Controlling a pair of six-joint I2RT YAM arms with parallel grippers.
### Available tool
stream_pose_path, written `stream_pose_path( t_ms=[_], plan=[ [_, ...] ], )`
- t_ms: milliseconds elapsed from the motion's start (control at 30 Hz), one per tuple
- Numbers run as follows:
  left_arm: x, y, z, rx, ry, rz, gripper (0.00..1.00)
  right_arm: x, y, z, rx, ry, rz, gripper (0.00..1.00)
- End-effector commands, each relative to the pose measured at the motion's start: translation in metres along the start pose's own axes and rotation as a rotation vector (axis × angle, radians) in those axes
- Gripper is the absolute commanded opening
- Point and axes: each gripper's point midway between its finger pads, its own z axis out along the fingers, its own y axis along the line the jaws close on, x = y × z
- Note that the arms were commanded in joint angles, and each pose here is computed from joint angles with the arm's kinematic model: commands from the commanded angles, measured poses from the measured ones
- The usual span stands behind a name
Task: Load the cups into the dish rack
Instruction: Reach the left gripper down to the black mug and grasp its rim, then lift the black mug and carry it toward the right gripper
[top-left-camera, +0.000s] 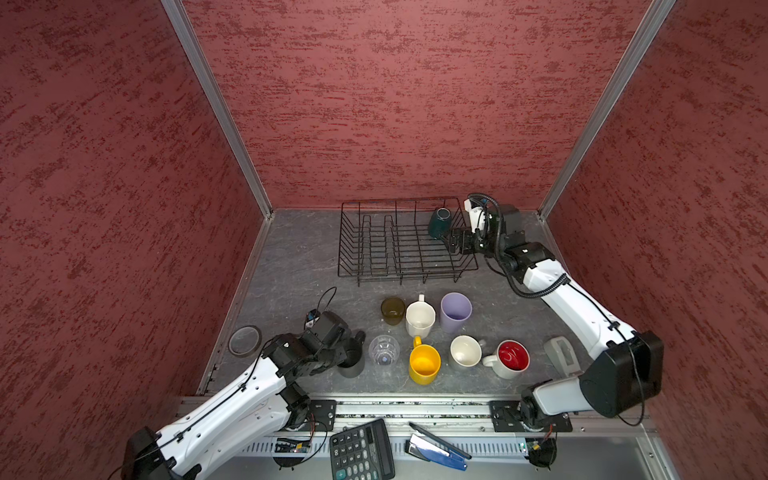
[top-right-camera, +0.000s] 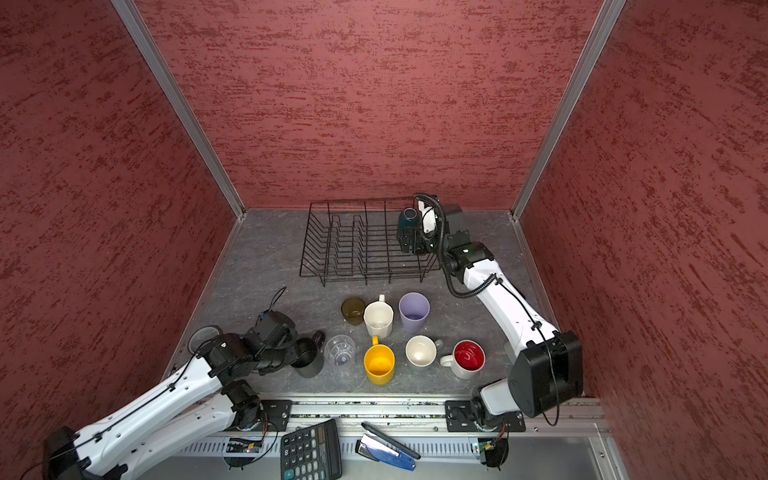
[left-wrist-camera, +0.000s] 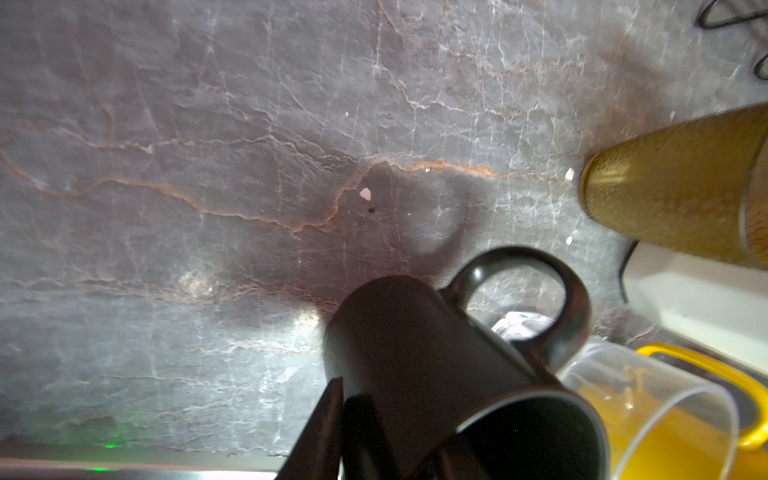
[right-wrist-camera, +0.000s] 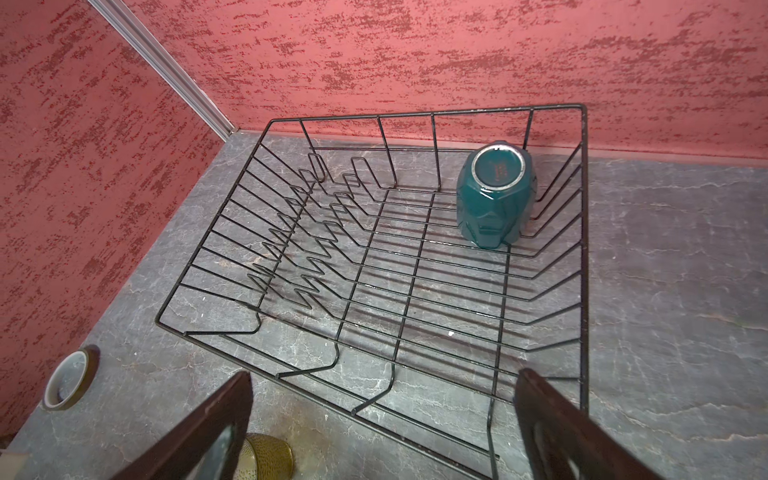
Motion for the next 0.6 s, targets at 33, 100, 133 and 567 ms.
stream_pose_path(
  t_ms=[33,100,133,567],
  plan=[
    [-0.002,0.002,0.000,0.006,-0.013,-0.008,0.22,-0.001,0.006,0.001,-0.029,-0.014,0.005,0.99],
    [-0.003,0.002,-0.002,0.004,-0.019,-0.011,0.19,0.000,0.006,0.001,-0.030,-0.012,0.005,0.99],
    [-0.004,0.003,-0.003,0.006,-0.023,-0.011,0.15,-0.001,0.006,0.001,-0.030,-0.012,0.005,0.99],
    [-0.020,-0.003,-0.038,0.103,-0.126,-0.043,0.00,-0.001,0.012,0.002,-0.069,-0.010,0.019,0.99]
  ],
)
